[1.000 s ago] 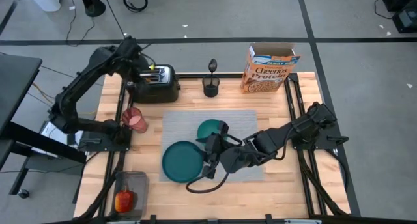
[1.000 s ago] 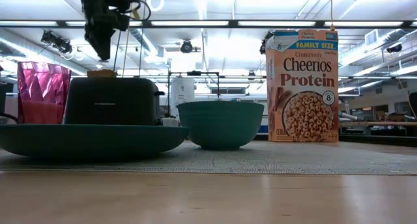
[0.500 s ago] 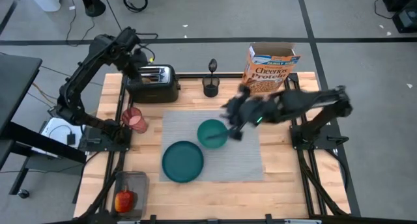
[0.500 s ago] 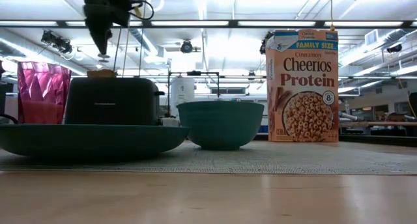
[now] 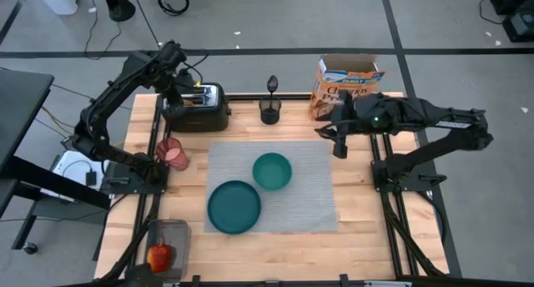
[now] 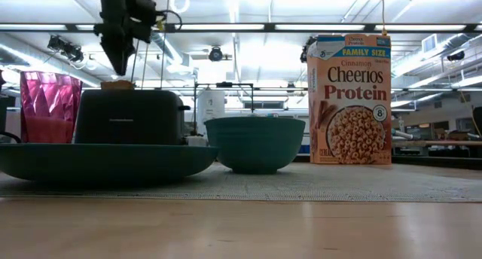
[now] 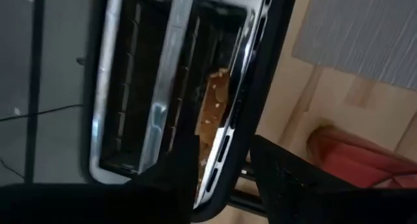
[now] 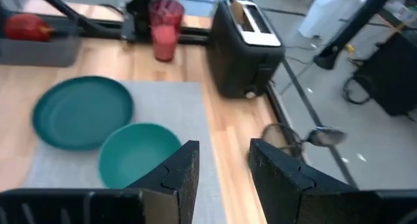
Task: Arrange a breakfast setting
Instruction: Put the bread from the toaster on the dark green plate
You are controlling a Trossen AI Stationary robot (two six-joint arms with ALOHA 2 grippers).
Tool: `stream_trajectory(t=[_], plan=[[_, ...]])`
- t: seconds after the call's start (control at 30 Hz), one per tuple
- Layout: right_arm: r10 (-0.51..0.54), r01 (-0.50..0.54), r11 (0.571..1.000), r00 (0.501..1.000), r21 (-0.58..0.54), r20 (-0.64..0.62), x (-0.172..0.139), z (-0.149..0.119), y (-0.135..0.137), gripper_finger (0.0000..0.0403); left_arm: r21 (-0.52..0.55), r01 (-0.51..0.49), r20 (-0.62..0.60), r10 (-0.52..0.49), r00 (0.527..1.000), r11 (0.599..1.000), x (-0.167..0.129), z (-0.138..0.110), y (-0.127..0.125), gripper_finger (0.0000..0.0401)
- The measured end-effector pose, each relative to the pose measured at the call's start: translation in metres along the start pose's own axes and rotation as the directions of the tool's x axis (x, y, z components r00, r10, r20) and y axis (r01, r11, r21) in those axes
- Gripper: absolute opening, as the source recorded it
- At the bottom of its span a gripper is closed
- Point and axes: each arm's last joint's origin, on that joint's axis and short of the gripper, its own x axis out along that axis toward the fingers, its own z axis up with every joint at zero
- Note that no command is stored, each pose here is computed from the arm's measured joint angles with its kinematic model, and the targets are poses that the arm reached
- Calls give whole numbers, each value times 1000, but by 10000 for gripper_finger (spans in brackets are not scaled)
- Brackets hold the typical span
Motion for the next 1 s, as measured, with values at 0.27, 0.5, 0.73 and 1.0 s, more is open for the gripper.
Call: stream_trajectory(t=[0.27,0.5,0.73,1.0], plan=[[10,-10,1000,1000,18,18,8,-16,3,142,-51,-54,-76,50,996,997,25,-2,-1,142],[30,-31,999,998,21,51,9,-13,3,142,-146,-91,-75,80,994,985,15,1,-1,142],[6,-8,999,999,32,46,10,-14,-2,142,-172,-118,-58,110,992,978,5,2,3,142],[20,-23,998,999,67,46,10,-14,-3,142,-71,-52,-14,51,999,996,6,-2,6,180]])
